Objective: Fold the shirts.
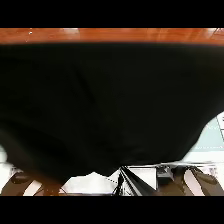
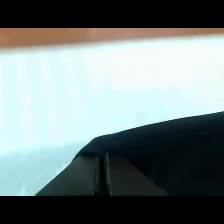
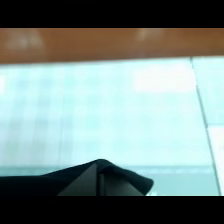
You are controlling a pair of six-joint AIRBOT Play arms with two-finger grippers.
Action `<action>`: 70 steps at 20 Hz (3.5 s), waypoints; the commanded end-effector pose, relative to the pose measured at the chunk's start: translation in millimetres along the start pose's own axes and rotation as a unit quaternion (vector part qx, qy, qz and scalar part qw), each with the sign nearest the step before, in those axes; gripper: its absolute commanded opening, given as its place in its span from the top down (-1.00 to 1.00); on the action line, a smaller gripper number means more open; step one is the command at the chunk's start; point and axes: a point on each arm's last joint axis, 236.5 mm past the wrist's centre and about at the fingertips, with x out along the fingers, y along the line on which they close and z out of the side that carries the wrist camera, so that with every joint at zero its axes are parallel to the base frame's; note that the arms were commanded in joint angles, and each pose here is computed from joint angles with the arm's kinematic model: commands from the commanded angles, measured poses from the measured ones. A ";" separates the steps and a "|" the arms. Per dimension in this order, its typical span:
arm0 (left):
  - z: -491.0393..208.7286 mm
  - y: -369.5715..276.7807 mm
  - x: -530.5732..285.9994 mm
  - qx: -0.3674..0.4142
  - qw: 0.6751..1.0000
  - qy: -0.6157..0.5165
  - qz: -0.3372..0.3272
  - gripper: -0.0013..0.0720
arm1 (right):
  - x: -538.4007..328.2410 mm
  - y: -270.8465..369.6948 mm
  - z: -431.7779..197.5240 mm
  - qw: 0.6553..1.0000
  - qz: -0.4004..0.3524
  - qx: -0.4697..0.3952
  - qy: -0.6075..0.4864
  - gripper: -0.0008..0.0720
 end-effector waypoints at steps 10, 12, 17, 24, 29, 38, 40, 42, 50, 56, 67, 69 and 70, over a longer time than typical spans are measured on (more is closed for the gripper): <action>-23.4 89.3 314.8 -0.075 0.982 0.174 -0.006 0.92 | 326.0 -27.9 -22.6 0.987 -0.015 -0.007 0.159 0.92; -30.4 92.9 358.3 -0.100 0.979 0.176 -0.021 0.92 | 359.9 -23.7 -23.3 0.989 -0.002 0.016 0.145 0.92; -39.0 110.9 443.3 -0.154 0.977 0.143 -0.029 0.91 | 432.3 -20.2 -50.9 0.986 0.013 0.076 0.151 0.92; -99.4 118.3 491.2 -0.191 0.958 0.213 -0.036 0.91 | 454.6 -21.1 -117.9 0.963 0.019 0.083 0.255 0.92; -160.9 114.7 425.6 -0.175 0.901 0.393 -0.063 0.91 | 386.5 -12.7 -158.7 0.918 0.048 0.032 0.392 0.92; -176.6 124.1 387.2 -0.178 0.871 0.454 -0.057 -0.33 | 332.6 -21.7 -194.5 0.861 0.060 0.016 0.505 -0.19; -166.3 128.7 357.4 -0.167 0.872 0.455 -0.065 -0.33 | 307.0 -46.7 -188.8 0.863 0.024 0.022 0.504 -0.20; -157.0 134.2 329.4 -0.163 0.888 0.425 -0.061 -0.33 | 283.2 -73.8 -191.7 0.877 -0.006 0.039 0.480 -0.36; -333.2 92.8 240.6 -0.290 0.841 0.449 -0.083 -0.75 | 260.7 -57.2 -246.0 0.914 0.119 0.207 0.327 -0.63; -389.9 84.8 270.8 -0.351 0.839 0.413 -0.054 -0.73 | 256.6 -52.6 -249.2 0.918 0.119 0.204 0.318 -0.63; -361.8 64.8 323.8 -0.347 0.875 0.333 -0.058 0.91 | 247.6 -57.7 -264.5 0.911 0.107 0.189 0.351 -0.63; -364.3 60.3 319.9 -0.345 0.871 0.343 -0.066 0.91 | 241.2 -67.7 -288.2 0.900 0.077 0.188 0.386 -0.62; -364.7 58.5 318.4 -0.341 0.871 0.346 -0.070 0.91 | 239.1 -62.2 -300.6 0.891 0.082 0.196 0.400 -0.63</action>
